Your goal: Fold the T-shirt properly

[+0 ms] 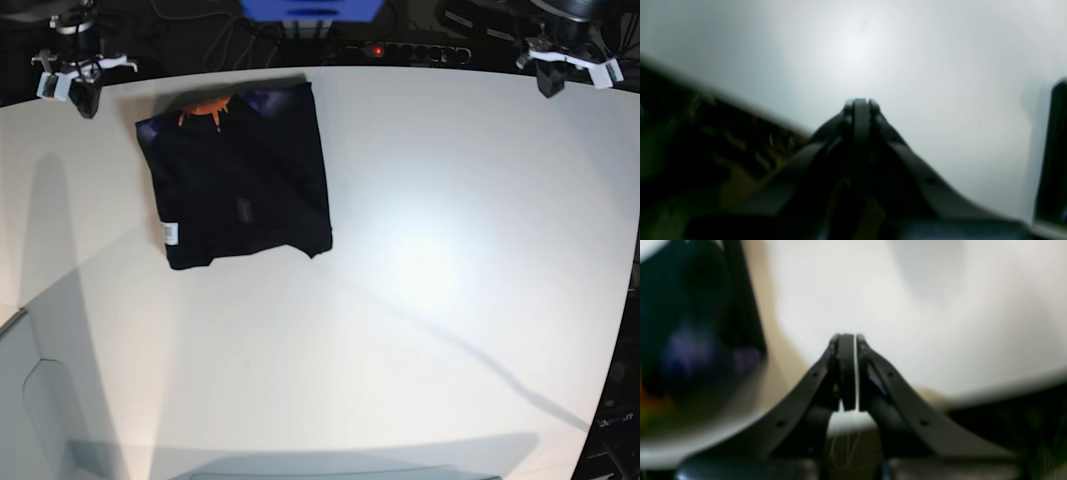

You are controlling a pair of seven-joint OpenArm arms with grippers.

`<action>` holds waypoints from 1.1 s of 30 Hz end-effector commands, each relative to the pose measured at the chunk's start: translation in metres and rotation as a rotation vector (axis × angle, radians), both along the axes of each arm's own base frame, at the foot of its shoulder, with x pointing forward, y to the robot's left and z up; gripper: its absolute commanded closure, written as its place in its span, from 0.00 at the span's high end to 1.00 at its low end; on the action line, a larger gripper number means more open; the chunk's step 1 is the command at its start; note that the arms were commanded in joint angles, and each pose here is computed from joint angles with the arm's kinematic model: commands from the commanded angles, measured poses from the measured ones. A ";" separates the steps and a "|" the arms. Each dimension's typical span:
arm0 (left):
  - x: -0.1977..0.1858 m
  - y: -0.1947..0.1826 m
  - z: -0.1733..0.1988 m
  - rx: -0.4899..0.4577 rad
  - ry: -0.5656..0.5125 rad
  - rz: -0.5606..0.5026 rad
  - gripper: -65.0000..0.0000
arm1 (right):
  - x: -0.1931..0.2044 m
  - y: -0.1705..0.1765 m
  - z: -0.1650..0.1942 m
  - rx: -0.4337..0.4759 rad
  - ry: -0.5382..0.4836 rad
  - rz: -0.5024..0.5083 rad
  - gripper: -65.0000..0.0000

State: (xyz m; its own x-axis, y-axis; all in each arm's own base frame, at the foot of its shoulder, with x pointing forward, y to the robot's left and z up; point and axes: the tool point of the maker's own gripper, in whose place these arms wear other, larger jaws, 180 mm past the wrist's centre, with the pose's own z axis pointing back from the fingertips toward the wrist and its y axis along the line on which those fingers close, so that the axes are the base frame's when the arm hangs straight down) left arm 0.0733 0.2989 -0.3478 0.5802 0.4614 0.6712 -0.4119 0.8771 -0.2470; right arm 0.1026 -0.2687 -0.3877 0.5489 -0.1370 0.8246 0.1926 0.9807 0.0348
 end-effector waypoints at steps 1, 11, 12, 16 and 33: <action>-0.006 0.005 0.005 0.042 0.010 -0.017 0.00 | -0.008 0.001 0.007 -0.004 -0.014 0.004 0.00; -0.103 -0.027 -0.114 0.122 0.503 -0.228 0.00 | -0.110 0.029 -0.088 0.221 0.386 -0.046 0.00; -0.112 -0.035 -0.130 0.088 0.539 -0.263 0.00 | -0.113 0.036 -0.099 0.252 0.408 -0.039 0.00; -0.141 -0.064 -0.190 -0.071 0.660 -0.330 0.00 | -0.127 0.061 -0.144 0.371 0.509 0.013 0.00; -0.123 -0.106 -0.296 -0.204 0.592 -0.226 0.00 | -0.181 0.147 -0.242 0.305 0.591 0.036 0.00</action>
